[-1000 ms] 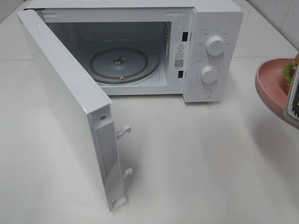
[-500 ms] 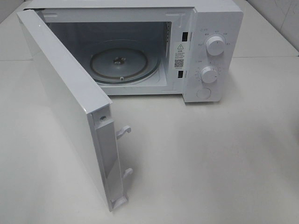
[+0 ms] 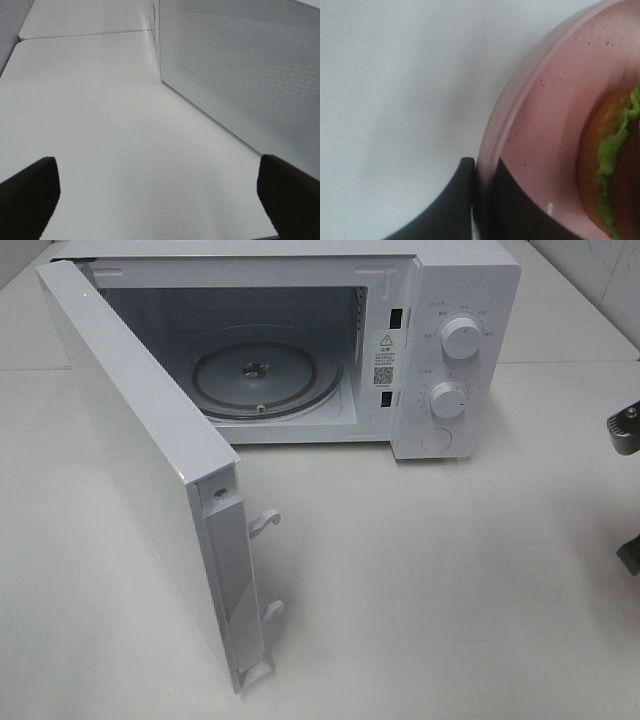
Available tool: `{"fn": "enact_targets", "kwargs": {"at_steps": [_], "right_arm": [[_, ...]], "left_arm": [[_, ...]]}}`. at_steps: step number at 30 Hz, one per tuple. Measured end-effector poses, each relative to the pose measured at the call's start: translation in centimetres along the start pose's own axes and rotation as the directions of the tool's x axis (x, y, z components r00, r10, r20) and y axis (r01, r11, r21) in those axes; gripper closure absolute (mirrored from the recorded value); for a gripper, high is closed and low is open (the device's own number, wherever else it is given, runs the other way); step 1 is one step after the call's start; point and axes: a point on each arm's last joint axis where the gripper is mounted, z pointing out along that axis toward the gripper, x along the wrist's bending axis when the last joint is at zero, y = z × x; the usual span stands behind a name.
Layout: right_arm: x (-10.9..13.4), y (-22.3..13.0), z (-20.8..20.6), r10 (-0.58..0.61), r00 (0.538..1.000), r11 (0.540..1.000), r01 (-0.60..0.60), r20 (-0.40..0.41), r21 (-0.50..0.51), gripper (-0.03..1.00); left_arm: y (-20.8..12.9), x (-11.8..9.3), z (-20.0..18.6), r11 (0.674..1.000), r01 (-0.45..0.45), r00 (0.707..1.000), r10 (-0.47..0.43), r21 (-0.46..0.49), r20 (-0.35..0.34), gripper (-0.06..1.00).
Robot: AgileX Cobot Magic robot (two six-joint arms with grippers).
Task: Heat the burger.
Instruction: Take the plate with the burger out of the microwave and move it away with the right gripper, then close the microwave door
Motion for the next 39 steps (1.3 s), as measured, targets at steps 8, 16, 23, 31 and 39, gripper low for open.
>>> {"fn": "enact_targets", "kwargs": {"at_steps": [8,16,23,31,39], "right_arm": [[0.3,0.6,4.1,0.025,0.998,0.998,-0.023,-0.051,0.057,0.91],[1.4,0.9,6.7,0.010,0.995,0.997,-0.002,-0.095,0.081,0.90],[1.8,1.3,7.2,0.020,0.992,0.999,-0.014,-0.123,0.048,0.71],[2.1,1.4,6.9,0.110,0.981,0.993,-0.103,-0.160,0.051,0.20],[0.3,2.5,3.2,0.250,0.957,0.967,-0.239,-0.145,0.090,0.10]], "left_arm": [[0.0,0.0,0.0,1.000,0.000,1.000,0.000,0.000,0.000,-0.05],[0.0,0.0,0.0,1.000,0.000,1.000,0.000,0.000,0.000,-0.05],[0.0,0.0,0.0,1.000,0.000,1.000,0.000,0.000,0.000,-0.05],[0.0,0.0,0.0,1.000,0.000,1.000,0.000,0.000,0.000,-0.05],[0.0,0.0,0.0,1.000,0.000,1.000,0.000,0.000,0.000,-0.05]]}}
